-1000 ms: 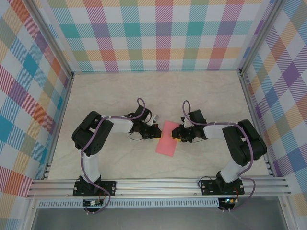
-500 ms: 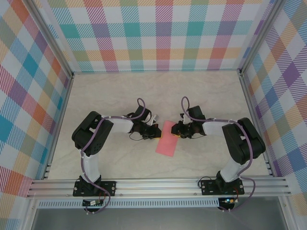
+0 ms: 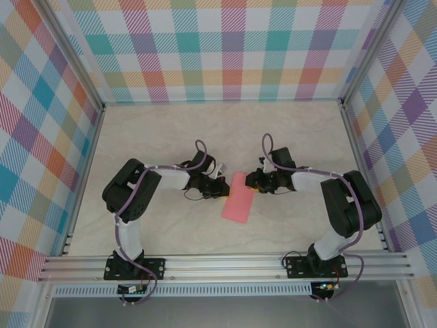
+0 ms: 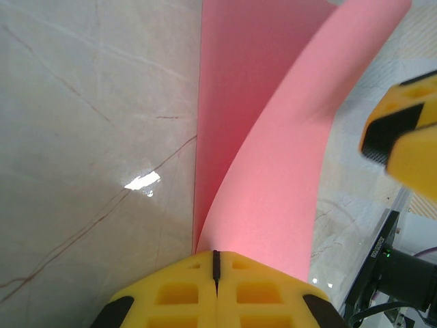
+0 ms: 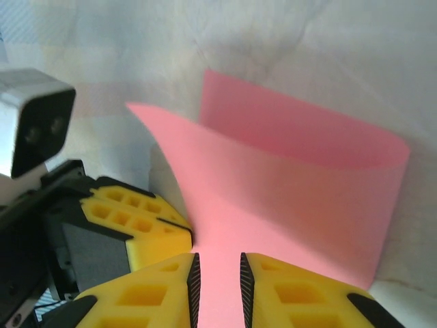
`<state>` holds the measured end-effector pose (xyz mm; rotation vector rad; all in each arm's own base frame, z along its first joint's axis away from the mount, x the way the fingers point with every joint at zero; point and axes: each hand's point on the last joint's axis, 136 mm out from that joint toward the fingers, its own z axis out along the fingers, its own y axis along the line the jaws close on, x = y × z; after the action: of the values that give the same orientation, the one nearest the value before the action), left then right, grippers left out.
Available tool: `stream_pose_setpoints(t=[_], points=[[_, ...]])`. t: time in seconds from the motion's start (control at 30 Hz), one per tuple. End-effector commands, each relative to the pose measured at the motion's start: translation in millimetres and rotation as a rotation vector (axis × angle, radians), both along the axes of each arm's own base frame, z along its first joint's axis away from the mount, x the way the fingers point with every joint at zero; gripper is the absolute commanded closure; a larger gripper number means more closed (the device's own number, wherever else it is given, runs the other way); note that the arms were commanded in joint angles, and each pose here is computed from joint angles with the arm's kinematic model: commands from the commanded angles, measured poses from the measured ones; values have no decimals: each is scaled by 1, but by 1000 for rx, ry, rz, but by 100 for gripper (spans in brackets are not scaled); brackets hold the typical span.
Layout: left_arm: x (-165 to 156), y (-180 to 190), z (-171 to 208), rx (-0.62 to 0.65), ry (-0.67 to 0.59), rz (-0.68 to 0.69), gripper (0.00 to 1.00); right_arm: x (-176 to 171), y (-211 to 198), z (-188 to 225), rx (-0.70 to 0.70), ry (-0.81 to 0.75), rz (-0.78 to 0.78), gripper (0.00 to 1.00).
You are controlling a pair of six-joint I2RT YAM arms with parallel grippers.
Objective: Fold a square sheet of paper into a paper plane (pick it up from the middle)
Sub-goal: Fold the square sheet of paper in half at the center of the table.
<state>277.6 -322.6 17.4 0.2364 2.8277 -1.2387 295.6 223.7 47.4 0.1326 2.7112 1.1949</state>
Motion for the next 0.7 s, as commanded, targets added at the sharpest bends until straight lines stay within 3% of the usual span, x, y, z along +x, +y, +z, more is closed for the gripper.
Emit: stream_pose_setpoints(t=[0.0,0.23,0.47,0.67], points=[[-24,30,-46,207,84,19,100,5,-1,-6,4,6,17,75],[-25,32,-47,211,84,20,100,3,-8,-35,-42,88,-13,76],[-25,31,-45,210,82,18,100,18,-5,4,-32,14,-12,75],[-25,32,-43,209,80,18,100,26,-5,-9,-36,39,-8,75]])
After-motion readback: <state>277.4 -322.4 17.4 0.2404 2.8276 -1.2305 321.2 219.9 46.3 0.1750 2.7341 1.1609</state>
